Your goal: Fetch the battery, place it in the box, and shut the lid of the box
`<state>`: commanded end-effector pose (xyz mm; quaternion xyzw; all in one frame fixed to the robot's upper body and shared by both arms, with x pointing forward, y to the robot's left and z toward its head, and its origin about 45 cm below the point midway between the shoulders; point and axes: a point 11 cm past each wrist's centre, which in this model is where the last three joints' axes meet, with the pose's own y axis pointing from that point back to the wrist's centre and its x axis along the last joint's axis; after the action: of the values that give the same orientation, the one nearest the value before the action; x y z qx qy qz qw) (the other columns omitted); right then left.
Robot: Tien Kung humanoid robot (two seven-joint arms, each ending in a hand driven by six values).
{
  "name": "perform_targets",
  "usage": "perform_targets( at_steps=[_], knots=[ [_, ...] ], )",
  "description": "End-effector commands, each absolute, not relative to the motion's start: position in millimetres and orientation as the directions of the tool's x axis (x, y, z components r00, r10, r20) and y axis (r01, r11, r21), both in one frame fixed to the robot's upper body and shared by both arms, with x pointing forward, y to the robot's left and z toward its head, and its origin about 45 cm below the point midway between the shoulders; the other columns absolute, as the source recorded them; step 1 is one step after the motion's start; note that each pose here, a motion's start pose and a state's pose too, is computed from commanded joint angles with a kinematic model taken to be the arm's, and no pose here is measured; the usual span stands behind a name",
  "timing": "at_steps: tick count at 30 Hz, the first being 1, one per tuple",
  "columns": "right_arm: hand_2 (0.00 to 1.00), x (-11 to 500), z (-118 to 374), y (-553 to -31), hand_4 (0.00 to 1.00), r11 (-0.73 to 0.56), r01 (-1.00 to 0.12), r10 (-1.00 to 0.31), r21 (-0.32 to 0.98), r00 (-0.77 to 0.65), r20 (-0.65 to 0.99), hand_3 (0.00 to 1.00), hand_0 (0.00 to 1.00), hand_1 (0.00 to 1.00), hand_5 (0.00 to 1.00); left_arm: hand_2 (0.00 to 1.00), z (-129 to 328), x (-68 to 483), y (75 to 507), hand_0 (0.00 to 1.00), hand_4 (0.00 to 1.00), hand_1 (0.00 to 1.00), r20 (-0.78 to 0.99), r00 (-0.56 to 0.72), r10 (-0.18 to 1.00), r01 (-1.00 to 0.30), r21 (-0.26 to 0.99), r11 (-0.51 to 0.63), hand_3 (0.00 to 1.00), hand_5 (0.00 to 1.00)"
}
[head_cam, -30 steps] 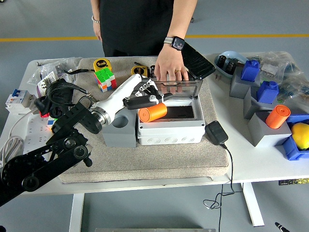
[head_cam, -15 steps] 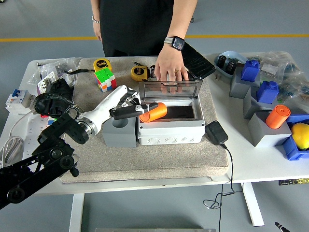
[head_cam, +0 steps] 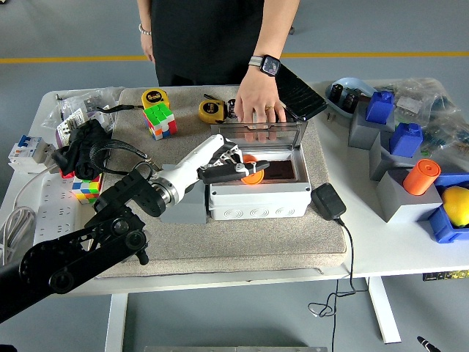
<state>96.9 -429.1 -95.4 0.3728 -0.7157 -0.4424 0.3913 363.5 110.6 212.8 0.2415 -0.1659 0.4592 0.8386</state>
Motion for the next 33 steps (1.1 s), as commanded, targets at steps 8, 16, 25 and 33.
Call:
perform_targets(
  at_steps=[8, 16, 25, 33],
  knots=[
    [0.661, 96, -95, -430, 0.936, 0.331, -0.186, -0.879, 0.925, -0.418, 0.23, 0.574, 0.576, 0.637, 0.498, 0.45, 228, 369, 94, 0.244, 0.998, 0.472, 0.482, 0.529, 0.698, -0.844, 0.212, 0.493, 0.263, 0.713],
    [0.661, 97, -95, -429, 0.936, 0.33, -0.187, -0.881, 0.925, -0.413, 0.231, 0.574, 0.576, 0.637, 0.501, 0.453, 221, 364, 91, 0.244, 0.998, 0.473, 0.477, 0.555, 0.681, -0.828, 0.242, 0.505, 0.269, 0.713],
    [0.66, 97, -96, -429, 0.937, 0.329, -0.186, -0.881, 0.926, -0.415, 0.229, 0.574, 0.576, 0.637, 0.499, 0.476, 236, 354, 83, 0.245, 0.998, 0.486, 0.404, 0.569, 0.716, -0.818, 0.188, 0.544, 0.305, 0.711],
    [0.66, 96, -96, -429, 0.936, 0.328, -0.186, -0.881, 0.926, -0.414, 0.229, 0.574, 0.578, 0.637, 0.499, 0.479, 210, 357, 88, 0.245, 0.998, 0.489, 0.384, 0.574, 0.723, -0.819, 0.248, 0.518, 0.312, 0.709]
  ],
)
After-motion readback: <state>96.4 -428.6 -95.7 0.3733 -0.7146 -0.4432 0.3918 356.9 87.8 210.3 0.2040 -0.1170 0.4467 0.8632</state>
